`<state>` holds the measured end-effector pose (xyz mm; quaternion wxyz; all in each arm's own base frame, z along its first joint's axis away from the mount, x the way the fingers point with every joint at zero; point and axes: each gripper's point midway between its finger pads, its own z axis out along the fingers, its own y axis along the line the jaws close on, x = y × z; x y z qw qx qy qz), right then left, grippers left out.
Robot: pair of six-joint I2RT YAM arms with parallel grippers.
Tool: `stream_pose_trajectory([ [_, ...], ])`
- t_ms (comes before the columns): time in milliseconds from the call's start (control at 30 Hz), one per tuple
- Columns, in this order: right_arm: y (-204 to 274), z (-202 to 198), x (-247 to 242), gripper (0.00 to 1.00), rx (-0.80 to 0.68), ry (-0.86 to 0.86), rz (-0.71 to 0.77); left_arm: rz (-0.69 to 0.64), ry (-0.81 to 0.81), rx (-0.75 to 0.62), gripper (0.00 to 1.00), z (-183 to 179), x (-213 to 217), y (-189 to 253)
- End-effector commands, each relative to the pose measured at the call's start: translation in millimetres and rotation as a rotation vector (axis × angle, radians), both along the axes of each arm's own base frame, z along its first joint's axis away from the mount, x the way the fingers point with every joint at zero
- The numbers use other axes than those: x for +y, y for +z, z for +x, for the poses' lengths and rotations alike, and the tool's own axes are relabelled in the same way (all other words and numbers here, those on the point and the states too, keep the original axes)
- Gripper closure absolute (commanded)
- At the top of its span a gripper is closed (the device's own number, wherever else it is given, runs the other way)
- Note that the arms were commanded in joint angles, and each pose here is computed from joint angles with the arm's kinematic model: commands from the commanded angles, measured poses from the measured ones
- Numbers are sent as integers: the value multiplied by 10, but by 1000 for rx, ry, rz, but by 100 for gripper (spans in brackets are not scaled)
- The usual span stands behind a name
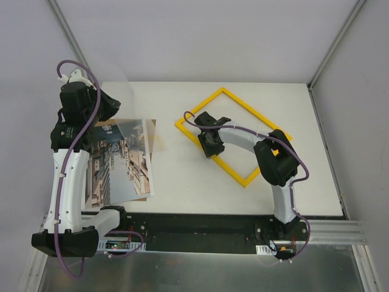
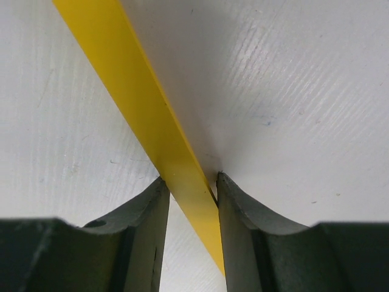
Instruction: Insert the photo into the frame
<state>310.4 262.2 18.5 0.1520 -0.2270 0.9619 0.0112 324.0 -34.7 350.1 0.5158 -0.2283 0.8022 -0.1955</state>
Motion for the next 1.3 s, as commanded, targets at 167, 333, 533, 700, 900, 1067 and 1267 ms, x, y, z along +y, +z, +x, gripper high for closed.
stream_pose_trajectory([
  [167, -93, -42, 331, 62, 75, -85, 20, 9, 23, -72, 100, 23, 64, 166],
  [333, -116, -56, 386, 67, 80, -112, 18, 12, 20, -63, 100, 31, 63, 121],
  [533, -126, -51, 467, 70, 83, -126, 32, 6, 17, -65, 100, 51, 56, 110],
  [700, -141, -82, 524, 52, 80, -60, 13, 9, 16, -69, 100, 53, 57, 118],
  [900, -212, -184, 497, 48, 116, 9, -15, 6, 13, -65, 100, 63, 49, 96],
  [1067, -218, -244, 470, 63, 132, 64, -11, 18, 16, -72, 100, 50, 68, 111],
  [1267, -45, -192, 576, 88, 137, 68, 26, 30, 18, -87, 100, 36, 79, 164],
])
